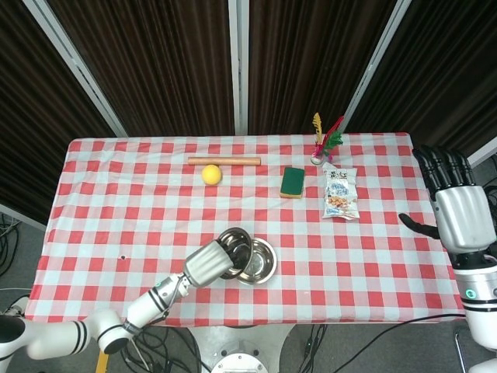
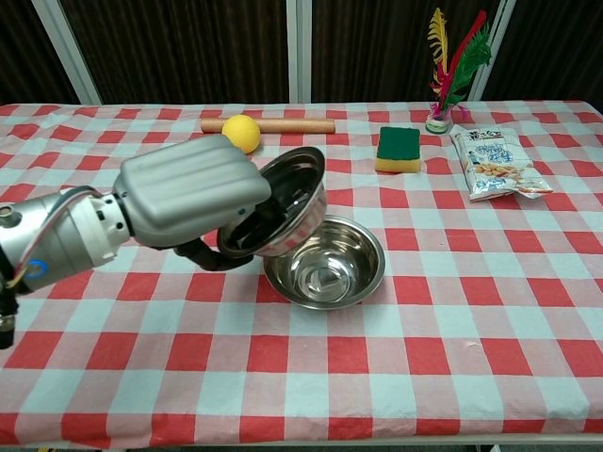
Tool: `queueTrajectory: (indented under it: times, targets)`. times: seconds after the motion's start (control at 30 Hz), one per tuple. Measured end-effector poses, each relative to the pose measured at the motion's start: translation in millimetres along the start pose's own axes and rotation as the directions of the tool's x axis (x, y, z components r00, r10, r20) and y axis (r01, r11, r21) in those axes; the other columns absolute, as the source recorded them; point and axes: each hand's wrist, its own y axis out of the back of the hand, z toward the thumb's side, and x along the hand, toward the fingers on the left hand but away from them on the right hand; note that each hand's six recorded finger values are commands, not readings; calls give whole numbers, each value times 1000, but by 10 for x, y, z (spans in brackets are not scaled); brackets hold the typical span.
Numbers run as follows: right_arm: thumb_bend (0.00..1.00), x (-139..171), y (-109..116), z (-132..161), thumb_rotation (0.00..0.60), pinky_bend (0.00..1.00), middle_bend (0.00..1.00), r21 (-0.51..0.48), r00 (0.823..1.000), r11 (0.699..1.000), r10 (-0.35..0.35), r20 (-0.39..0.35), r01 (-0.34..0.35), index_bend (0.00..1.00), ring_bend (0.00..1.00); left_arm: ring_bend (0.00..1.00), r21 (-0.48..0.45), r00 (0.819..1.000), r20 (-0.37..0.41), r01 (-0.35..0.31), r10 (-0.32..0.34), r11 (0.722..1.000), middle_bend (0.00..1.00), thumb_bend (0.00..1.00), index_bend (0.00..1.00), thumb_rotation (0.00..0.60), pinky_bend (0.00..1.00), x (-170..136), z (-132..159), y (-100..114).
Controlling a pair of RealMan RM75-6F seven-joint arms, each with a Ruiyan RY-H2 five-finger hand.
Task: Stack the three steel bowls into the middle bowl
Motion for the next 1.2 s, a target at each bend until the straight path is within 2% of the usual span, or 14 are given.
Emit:
queueTrajectory:
  times: [0.27,0.4,0.53,0.8,0.93,1.03,1.13,1.2]
  targets:
    - [38,-32,60,-92,600,0,69,-16,1000,1000,-10,29,10,0,0,659,-53,1000,-5,-12,11,999,712,363,681,600,688,215,229,8]
    - [38,-40,59,-106,600,0,68,-17,999,1000,-7,31,8,0,0,490,-64,1000,14,9,-8,998,542,253,429,600,539,203,233,-45]
    - [38,-44,46,-117,600,0,68,-20,999,1000,-2,34,3,0,0,340,-60,999,41,20,-17,998,406,218,293,600,413,173,188,-68]
    - [38,-36,48,-99,600,0,68,-21,1000,1000,-1,29,1,0,0,317,9,999,31,28,-28,1000,381,208,276,600,387,64,-47,-12]
    - [37,-14,45,-92,600,0,68,-19,1000,1000,5,23,-5,0,0,317,61,999,-27,44,-42,997,381,207,276,600,381,-72,-315,82]
    - [28,11,4,-80,600,0,67,-8,1000,1000,22,13,-22,0,0,317,91,992,-117,60,-49,994,381,206,284,600,381,-264,-634,195]
    - [22,85,-81,-81,600,0,65,12,999,999,53,-2,-53,0,0,316,92,969,-244,52,-28,994,374,203,287,600,381,-535,-983,318]
    - [20,165,-166,-85,600,0,64,31,996,996,82,-19,-81,0,0,298,62,941,-337,22,0,998,352,190,287,600,372,-747,-1163,378]
